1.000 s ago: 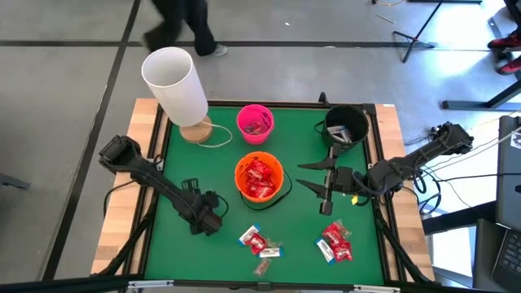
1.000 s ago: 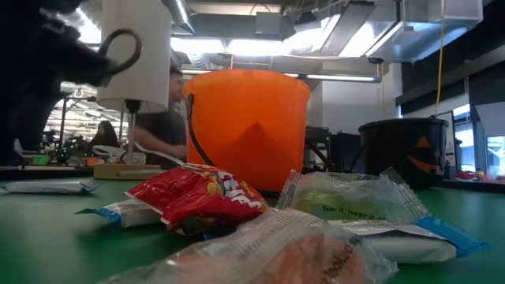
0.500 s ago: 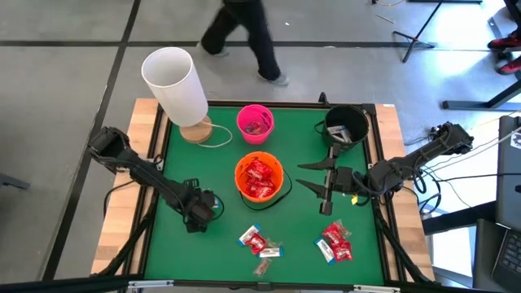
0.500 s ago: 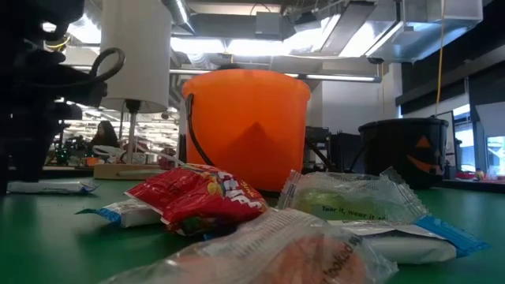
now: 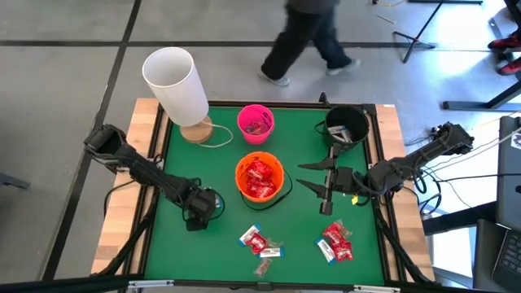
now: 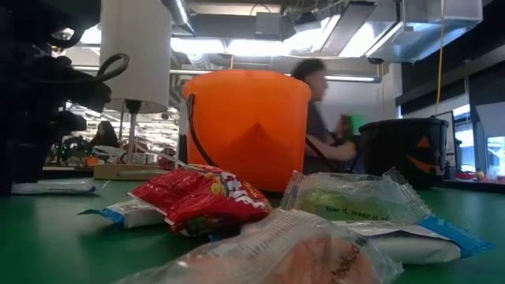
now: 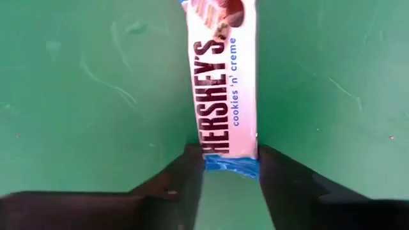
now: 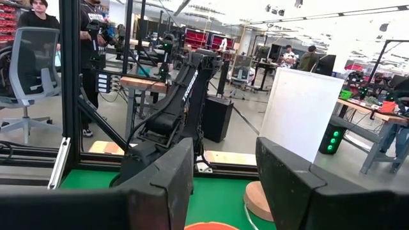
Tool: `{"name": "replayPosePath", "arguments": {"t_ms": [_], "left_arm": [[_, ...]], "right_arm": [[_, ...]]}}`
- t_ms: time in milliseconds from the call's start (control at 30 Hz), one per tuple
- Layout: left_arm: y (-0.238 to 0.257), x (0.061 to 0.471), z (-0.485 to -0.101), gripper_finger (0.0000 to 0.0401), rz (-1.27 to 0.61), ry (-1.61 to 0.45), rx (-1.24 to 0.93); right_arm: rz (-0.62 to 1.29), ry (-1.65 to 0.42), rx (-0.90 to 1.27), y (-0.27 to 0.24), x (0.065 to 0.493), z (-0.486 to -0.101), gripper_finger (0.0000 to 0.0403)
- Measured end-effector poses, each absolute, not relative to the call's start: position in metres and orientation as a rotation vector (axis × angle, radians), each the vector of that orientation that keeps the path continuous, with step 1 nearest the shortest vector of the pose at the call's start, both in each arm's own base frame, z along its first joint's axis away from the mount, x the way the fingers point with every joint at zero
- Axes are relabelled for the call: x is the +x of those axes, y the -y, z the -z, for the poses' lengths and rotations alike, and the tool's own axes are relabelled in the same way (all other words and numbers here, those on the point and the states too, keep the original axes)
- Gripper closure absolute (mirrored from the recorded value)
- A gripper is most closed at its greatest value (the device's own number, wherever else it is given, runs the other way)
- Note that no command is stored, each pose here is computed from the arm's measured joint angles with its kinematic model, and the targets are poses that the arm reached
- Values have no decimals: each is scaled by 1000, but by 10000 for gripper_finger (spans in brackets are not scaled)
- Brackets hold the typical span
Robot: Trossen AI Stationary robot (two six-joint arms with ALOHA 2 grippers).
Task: Sort candy
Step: Put the white candy into the black bucket
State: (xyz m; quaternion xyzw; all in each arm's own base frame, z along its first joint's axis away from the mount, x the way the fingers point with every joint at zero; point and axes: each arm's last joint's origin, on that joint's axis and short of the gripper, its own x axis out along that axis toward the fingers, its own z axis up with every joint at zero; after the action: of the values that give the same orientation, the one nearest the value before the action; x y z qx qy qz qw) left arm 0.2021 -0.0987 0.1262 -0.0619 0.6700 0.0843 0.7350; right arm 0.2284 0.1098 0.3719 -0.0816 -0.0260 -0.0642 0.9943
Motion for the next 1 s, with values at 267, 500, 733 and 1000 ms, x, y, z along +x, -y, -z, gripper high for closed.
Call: {"name": "replayPosePath", "arguments": {"t_ms": [267,500,733,1000], "left_arm": [[99,202,-134,394,-180,-1438,-180],[102,205,-153,401,-207,-1307,-133],[115,209,-182,401,-200,-1222,-74],[131,214,-230,401,-242,-1144,43]], "right_arm": [[126,51,-164,-110,228,-372,237],[126,51,-164,-110,228,-372,237],[129,53,-164,-110,228,-372,237],[126,54,-163,-110,228,-372,237]]}}
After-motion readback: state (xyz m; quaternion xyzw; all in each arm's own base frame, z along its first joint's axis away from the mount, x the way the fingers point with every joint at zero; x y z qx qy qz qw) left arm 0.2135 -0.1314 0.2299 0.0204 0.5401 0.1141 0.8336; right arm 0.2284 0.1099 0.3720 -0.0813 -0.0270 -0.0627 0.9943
